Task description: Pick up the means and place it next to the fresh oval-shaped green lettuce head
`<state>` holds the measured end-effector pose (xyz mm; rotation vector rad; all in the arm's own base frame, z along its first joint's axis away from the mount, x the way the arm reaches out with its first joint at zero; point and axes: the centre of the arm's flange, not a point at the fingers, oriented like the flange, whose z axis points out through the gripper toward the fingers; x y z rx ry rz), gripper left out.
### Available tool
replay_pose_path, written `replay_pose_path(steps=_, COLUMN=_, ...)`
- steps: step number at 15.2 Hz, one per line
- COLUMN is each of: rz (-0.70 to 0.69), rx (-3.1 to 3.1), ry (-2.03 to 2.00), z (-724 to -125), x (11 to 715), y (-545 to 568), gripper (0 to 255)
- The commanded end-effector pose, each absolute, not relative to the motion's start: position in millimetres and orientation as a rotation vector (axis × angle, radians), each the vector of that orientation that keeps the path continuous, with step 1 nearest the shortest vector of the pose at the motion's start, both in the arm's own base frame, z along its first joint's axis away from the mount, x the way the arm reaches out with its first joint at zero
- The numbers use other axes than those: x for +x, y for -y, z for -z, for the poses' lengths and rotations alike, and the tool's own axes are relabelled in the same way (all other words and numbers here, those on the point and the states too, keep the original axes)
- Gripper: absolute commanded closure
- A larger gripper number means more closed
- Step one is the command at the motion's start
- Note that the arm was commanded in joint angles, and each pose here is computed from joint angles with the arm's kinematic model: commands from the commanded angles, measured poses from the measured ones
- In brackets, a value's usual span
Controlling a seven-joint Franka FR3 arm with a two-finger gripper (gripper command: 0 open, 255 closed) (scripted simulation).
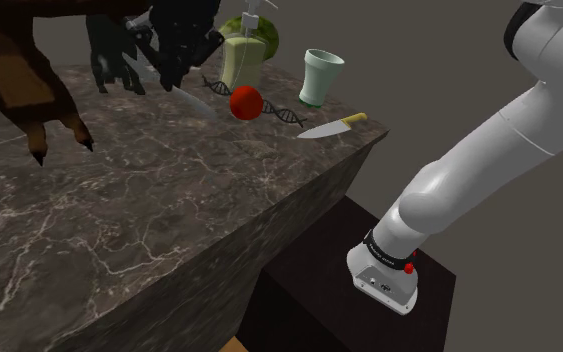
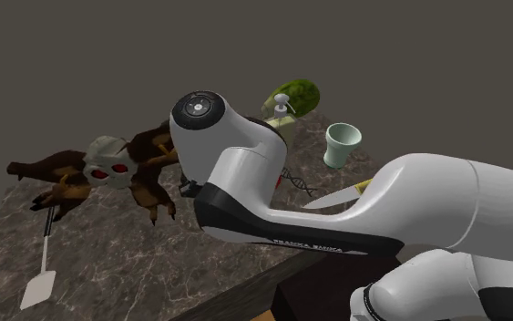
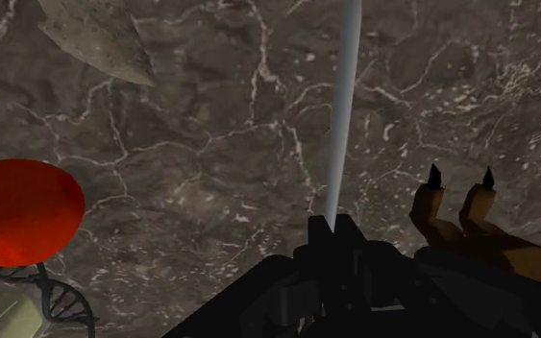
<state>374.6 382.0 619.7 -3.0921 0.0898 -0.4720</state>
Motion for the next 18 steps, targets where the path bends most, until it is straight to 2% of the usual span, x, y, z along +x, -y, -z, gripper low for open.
replay_pose_path(steps=1, rz=0.473, rx=-3.092, ry=-0.09, z=-631, x=374, y=-381, gripper=255)
replay_pose_path(steps=18, rz=0.473, rx=-3.092, ry=-0.09, z=-721, x=374, y=-381, gripper=255)
